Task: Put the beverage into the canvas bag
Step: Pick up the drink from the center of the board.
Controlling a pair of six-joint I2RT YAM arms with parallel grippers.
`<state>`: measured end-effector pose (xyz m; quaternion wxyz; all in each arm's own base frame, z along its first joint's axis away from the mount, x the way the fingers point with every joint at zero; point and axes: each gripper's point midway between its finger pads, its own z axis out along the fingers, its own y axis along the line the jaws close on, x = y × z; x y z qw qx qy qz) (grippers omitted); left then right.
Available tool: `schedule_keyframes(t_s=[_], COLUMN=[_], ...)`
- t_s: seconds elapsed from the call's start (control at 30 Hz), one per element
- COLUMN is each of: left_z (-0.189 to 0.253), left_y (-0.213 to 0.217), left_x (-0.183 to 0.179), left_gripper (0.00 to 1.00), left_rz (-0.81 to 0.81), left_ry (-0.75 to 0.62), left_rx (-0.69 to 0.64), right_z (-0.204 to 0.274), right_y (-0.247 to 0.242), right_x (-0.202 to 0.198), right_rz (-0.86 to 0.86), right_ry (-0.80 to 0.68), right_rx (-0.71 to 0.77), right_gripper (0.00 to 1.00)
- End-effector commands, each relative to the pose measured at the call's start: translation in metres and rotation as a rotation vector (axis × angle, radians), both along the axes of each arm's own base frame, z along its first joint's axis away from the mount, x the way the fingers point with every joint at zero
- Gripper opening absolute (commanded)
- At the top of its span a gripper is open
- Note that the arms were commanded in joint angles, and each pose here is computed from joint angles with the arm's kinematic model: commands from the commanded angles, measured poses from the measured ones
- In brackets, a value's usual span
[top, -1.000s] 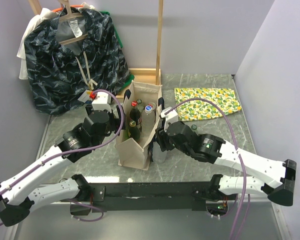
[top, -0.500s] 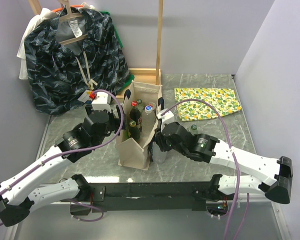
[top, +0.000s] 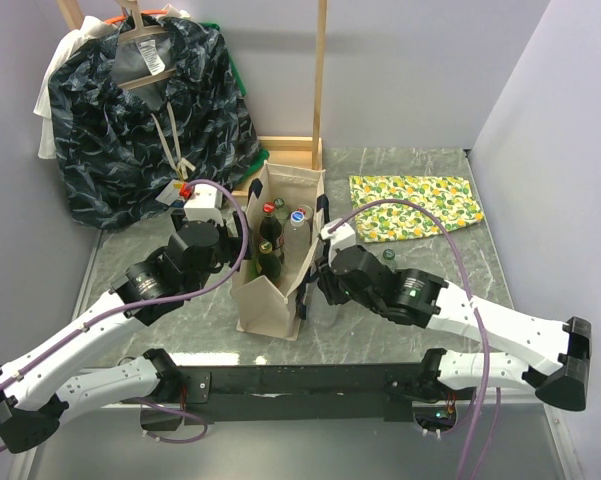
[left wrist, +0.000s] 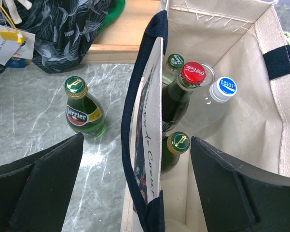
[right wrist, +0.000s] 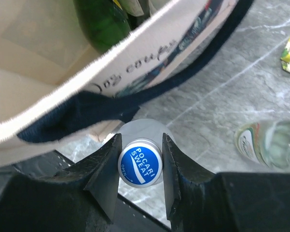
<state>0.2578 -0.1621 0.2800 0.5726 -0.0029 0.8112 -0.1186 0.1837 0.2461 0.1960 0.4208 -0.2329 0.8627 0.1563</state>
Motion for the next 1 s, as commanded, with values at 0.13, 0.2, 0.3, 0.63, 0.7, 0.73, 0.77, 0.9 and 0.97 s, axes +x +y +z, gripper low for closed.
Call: schedule_keyframes(t_s=[0.13, 0.2, 0.3, 0.63, 0.7, 0.73, 0.77, 0.9, 0.97], left_z=[0.006, 0.006, 0.004, -0.002, -0.003, -0.005, -0.007, -0.012, -0.015], left_y=[-0.003, -0.004, -0.006, -0.001, -0.002, -0.002, -0.002, -0.002, -0.003], left_x=[0.001, 0.001, 0.001, -0.006, -0.008, -0.009, -0.01, -0.013, -0.014], left_gripper=[0.96, 0.96, 0.96, 0.96, 0.97, 0.97, 0.97, 0.99, 0.97], left_rz=[-0.016, -0.02, -0.025, -0.026, -0.035, -0.035, -0.036, -0.045, -0.049], left_ry=[-0.016, -0.013, -0.005, 0.017, 0.019, 0.025, 0.03, 0.047, 0.054], left_rx=[-0.018, -0.017, -0.013, -0.022, -0.03, -0.033, -0.03, -0.037, -0.038], right_z=[0.062, 0.069, 0.078, 0.114, 0.123, 0.126, 0.132, 0.149, 0.159], right_y=[-0.008, -0.01, -0.015, -0.031, -0.033, -0.035, -0.035, -0.038, -0.039], right_x=[0.008, 0.008, 0.01, 0.016, 0.017, 0.017, 0.018, 0.02, 0.019], right_rz=[-0.05, -0.057, -0.075, -0.131, -0.142, -0.145, -0.15, -0.153, -0.151], right_ry=[-0.136, -0.15, -0.17, -0.248, -0.265, -0.27, -0.279, -0.311, -0.323], right_rx=[0.169, 0.179, 0.188, 0.235, 0.241, 0.247, 0.254, 0.266, 0.284], right_gripper=[0.0, 0.0, 0.0, 0.0, 0.0, 0.0, 0.0, 0.0, 0.0])
